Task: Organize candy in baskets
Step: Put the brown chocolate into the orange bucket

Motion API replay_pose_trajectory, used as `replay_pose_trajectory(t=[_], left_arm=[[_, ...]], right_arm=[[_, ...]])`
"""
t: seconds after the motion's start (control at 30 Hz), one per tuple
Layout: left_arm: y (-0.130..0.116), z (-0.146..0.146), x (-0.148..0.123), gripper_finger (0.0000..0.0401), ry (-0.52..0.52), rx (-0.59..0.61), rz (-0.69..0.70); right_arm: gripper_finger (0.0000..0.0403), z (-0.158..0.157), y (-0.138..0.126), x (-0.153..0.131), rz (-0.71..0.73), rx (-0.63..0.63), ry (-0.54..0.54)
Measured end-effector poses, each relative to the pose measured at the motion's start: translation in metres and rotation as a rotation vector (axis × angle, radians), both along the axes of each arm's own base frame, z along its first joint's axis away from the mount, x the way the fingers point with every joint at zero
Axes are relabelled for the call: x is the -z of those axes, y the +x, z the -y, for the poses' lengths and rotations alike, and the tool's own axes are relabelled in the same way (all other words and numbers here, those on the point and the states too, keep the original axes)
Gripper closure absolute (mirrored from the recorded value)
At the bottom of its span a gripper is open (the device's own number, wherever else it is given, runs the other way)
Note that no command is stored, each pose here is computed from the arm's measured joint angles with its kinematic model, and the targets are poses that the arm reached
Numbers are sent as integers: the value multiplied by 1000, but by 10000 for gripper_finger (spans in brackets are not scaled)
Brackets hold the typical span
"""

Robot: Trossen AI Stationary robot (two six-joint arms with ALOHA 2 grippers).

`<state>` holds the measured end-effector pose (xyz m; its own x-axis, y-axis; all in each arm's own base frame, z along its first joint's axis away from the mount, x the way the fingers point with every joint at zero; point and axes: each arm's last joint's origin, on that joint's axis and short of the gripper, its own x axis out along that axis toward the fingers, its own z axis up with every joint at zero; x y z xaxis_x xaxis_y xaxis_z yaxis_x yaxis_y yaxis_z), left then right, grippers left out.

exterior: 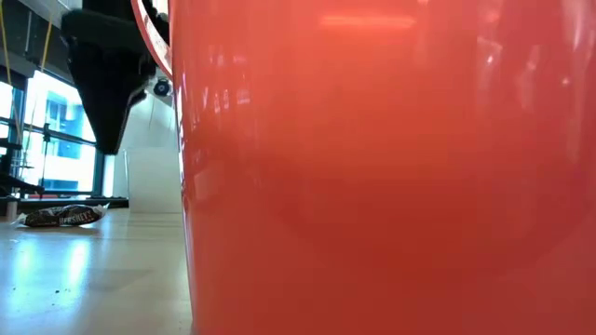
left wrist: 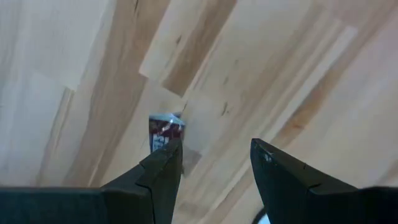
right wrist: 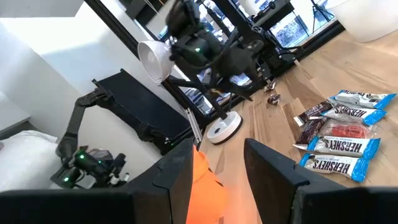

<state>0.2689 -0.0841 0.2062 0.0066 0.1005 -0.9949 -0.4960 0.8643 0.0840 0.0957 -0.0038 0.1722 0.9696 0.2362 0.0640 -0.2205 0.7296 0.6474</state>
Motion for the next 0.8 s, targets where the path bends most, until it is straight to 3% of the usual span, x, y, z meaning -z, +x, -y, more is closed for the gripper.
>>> replay_pose_trajectory(t=[0.43, 0.8], left_arm=[[-55, -29, 39, 219, -57, -122, 58], [-70, -33, 74, 219, -78, -186, 130]], right_arm=[[265, 0, 0, 0, 0, 0, 0], [265, 0, 0, 0, 1, 0, 0]])
